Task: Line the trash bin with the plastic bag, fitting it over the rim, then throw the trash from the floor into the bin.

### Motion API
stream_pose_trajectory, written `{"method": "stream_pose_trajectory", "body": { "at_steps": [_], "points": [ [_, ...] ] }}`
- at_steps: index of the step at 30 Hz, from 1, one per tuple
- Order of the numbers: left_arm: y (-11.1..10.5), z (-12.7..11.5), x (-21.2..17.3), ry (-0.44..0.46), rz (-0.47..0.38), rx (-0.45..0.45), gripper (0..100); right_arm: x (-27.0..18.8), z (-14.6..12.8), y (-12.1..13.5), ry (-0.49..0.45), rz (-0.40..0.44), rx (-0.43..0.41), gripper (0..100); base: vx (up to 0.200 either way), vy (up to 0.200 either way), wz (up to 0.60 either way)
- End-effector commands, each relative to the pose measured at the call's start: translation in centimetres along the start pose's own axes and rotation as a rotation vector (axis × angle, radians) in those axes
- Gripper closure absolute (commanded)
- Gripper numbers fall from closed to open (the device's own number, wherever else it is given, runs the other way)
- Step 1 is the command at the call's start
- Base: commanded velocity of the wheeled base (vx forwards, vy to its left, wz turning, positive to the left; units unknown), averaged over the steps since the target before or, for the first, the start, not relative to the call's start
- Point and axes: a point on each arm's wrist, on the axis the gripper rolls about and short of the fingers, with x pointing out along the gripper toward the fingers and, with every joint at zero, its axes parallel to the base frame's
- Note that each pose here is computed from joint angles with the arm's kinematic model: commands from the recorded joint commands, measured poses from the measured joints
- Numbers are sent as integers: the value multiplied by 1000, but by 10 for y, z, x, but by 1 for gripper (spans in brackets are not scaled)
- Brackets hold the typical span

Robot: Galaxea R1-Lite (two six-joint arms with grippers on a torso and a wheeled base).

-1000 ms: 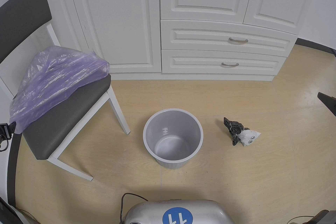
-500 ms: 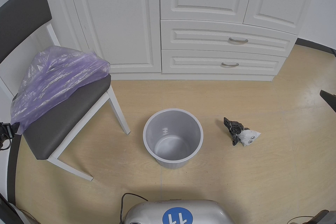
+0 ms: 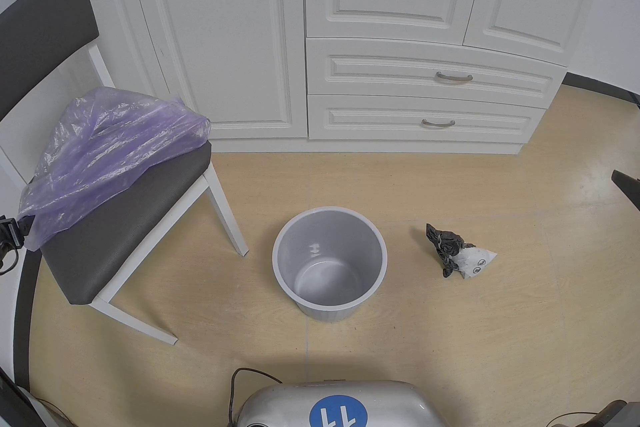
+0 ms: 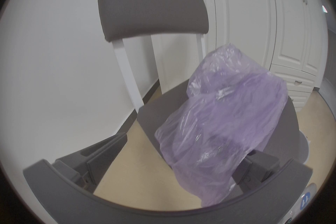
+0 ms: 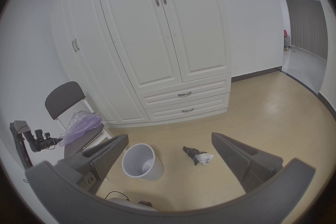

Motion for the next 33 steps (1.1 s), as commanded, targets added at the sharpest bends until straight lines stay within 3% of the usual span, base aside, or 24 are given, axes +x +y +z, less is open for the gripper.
{"method": "stream_pose_trajectory", "body": {
  "at_steps": [1, 5, 6, 17, 25, 29, 33],
  "points": [
    [0, 2, 0, -27, -2, -2, 0, -2, 1, 0, -8, 3, -1, 0, 0, 0, 0],
    [-1, 1, -1, -24, -4, -2, 0, -2, 1, 1, -9, 5, -1, 0, 0, 0, 0],
    [-2, 1, -1, -23, -5, -2, 100, -3, 1, 1, -12, 6, -2, 0, 0, 0, 0],
    [-11, 7, -12, -42, -6, 12, 100, -7, 1, 1, -24, 13, -11, 0, 0, 0, 0],
    [-71, 8, -27, -38, -189, 29, 100, -8, -1, 4, -11, 40, -12, 0, 0, 0, 0],
    [-93, 18, -36, -76, -234, 17, 100, -10, -1, 5, -12, 56, -13, 0, 0, 0, 0],
    [-129, 44, -48, -173, -319, -8, 100, -14, -2, 8, -17, 85, -16, 0, 0, 0, 0]
  ]
}}
